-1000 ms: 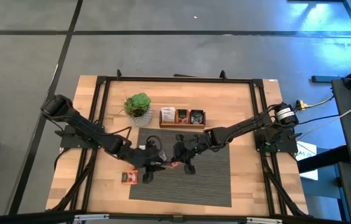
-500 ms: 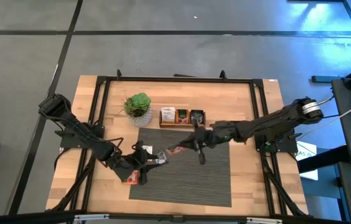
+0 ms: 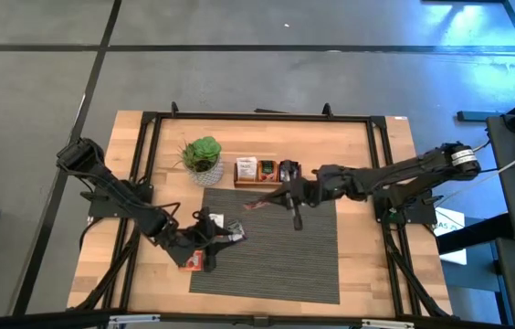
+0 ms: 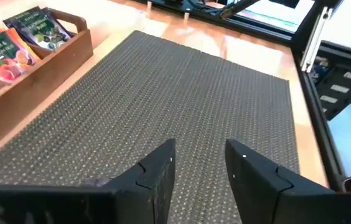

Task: Pick & Place Tea
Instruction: Put the orange tea bag into the middle section of the wooden organizer

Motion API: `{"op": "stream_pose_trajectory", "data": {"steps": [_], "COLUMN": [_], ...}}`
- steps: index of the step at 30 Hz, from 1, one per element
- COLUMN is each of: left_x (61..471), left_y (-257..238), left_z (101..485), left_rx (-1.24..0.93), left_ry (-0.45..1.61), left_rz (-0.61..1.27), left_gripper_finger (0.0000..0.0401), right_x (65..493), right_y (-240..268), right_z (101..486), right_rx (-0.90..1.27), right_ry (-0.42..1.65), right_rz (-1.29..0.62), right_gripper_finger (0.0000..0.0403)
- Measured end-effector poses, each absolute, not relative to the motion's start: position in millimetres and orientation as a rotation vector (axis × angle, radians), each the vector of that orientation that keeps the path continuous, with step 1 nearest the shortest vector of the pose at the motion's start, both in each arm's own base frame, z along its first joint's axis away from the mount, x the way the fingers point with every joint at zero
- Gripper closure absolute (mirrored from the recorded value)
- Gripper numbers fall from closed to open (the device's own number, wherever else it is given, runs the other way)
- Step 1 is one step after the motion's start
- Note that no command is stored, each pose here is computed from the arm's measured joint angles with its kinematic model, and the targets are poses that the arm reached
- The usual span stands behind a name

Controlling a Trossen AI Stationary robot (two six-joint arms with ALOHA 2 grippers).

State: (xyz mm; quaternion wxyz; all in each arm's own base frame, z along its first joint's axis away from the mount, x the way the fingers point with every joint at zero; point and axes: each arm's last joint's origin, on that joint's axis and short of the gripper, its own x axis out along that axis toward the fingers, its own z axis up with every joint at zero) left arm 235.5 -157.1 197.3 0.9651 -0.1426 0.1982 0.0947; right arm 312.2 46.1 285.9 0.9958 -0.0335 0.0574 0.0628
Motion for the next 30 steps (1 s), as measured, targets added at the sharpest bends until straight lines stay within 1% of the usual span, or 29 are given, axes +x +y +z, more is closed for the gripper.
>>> {"op": "stream_pose_trajectory", "data": {"steps": [4,6,13,23,30], "left_x": [235.5,235.7,236.1,238.2,238.2], "left_y": [-157.2,-157.0,-156.3,-153.1,-153.1], "left_z": [197.5,197.6,197.8,197.8,197.8], "left_rx": [-0.298,-0.299,-0.277,-0.263,-0.275], "left_ry": [0.396,0.394,0.393,0.391,0.390], "left_rz": [0.196,0.198,0.201,0.212,0.214], "left_gripper_finger": [0.0265,0.0265,0.0266,0.0264,0.0266], "right_x": [303.5,297.7,283.2,295.1,301.9], "right_y": [28.7,16.6,-28.3,-50.6,-53.3], "right_z": [261.4,247.8,207.3,164.5,143.4], "right_rx": [-0.040,-0.039,-0.002,-0.004,-0.006], "right_ry": [0.036,0.029,0.121,0.231,0.242], "right_rz": [0.071,0.029,-0.189,-0.287,-0.340], "right_gripper_finger": [0.0400,0.0400,0.0400,0.0400,0.0400]}}
